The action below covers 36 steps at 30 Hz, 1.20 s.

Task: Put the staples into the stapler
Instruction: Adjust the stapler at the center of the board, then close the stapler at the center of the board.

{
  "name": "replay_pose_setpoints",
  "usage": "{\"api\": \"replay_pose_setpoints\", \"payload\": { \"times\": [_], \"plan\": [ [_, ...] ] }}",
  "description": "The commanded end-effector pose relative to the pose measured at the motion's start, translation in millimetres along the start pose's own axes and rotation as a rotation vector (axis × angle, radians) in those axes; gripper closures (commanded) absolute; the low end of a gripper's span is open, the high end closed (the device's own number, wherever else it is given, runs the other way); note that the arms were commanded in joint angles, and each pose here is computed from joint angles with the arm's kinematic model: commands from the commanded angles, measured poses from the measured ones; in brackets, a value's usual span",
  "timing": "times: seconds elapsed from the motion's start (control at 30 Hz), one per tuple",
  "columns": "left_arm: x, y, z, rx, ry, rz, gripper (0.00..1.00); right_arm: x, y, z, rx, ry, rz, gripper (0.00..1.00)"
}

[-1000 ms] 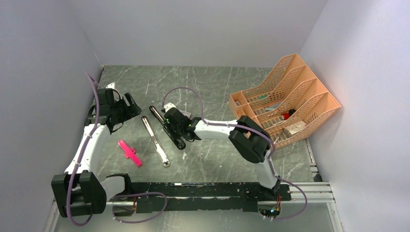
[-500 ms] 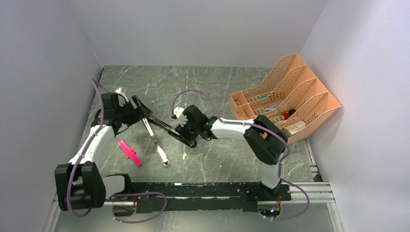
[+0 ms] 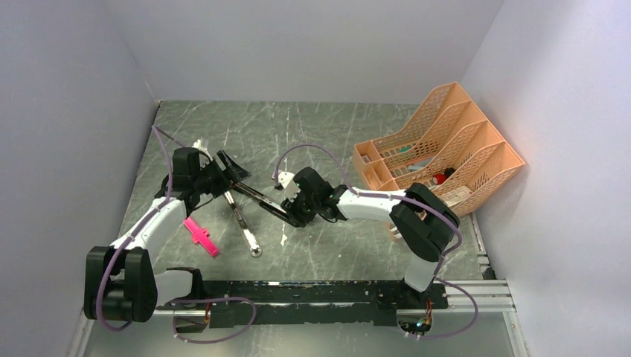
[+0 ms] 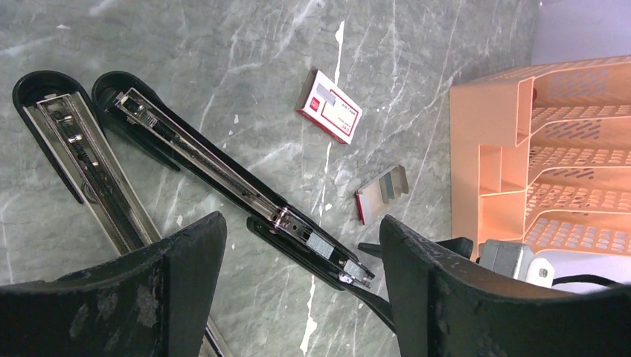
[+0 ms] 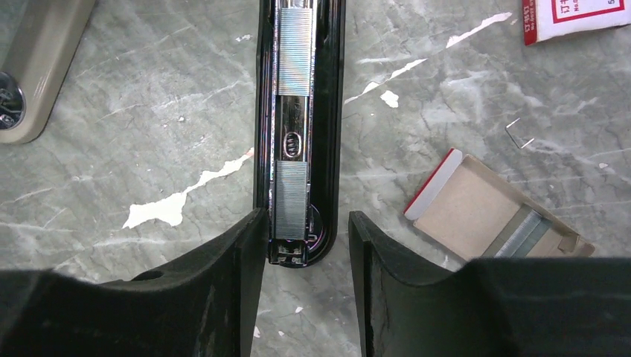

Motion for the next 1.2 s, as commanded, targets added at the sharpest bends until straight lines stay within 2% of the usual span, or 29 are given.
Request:
{"api": "replay_pose_setpoints", "payload": {
  "times": [0.0,0.13,0.3,0.53,0.77,1.0,1.17],
  "plan": [
    [-6.3,1.9,-6.0,-0.042,-0.033,0.021,0.21,0.7,2.2,6.7,0.013,-0.001,-0.015,0.55],
    [-5.4,9.9,5.5,-0.013,-0.067,0.029,0.21,0.8,1.9,3.2,-0.012,0.002,-0.012,0.62],
    [-5.3,17.3,17.4,0.011,-0.085,0.017,0.22,0.3,-0.9,-0.9,-0.049,0.017,-0.005,0.82],
    [-0.8,25.9,30.8,0.022,-0.141,-0.038,0.23,-8.6,-2.6,6.8,-0.068,0.142,0.015,1.00],
    [3.8,34.3,37.3,0.005,-0.207,-0.054,0.22,-9.7,-5.7,19.5,-0.081,0.294,-0.019,1.00],
    [-0.6,62.7,45.7,0.038,-0.277,0.024,0.24,1.9,-3.3,18.5,-0.091,0.322,-0.103,1.00],
    [-2.2,80.7,46.8,0.031,-0.306,0.066,0.28,0.0,-4.9,18.4,-0.090,0.318,-0.091,1.00]
  ]
}}
Point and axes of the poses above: each gripper's point midway between its finger pads, its own y axis out along the fingers, its own x axis along the line the jaws close on, z = x × y, the point moved 1 cm from there along -y, back along the fingers, and after that the axes turned 5 degrees about y, right-handed, at the moved point
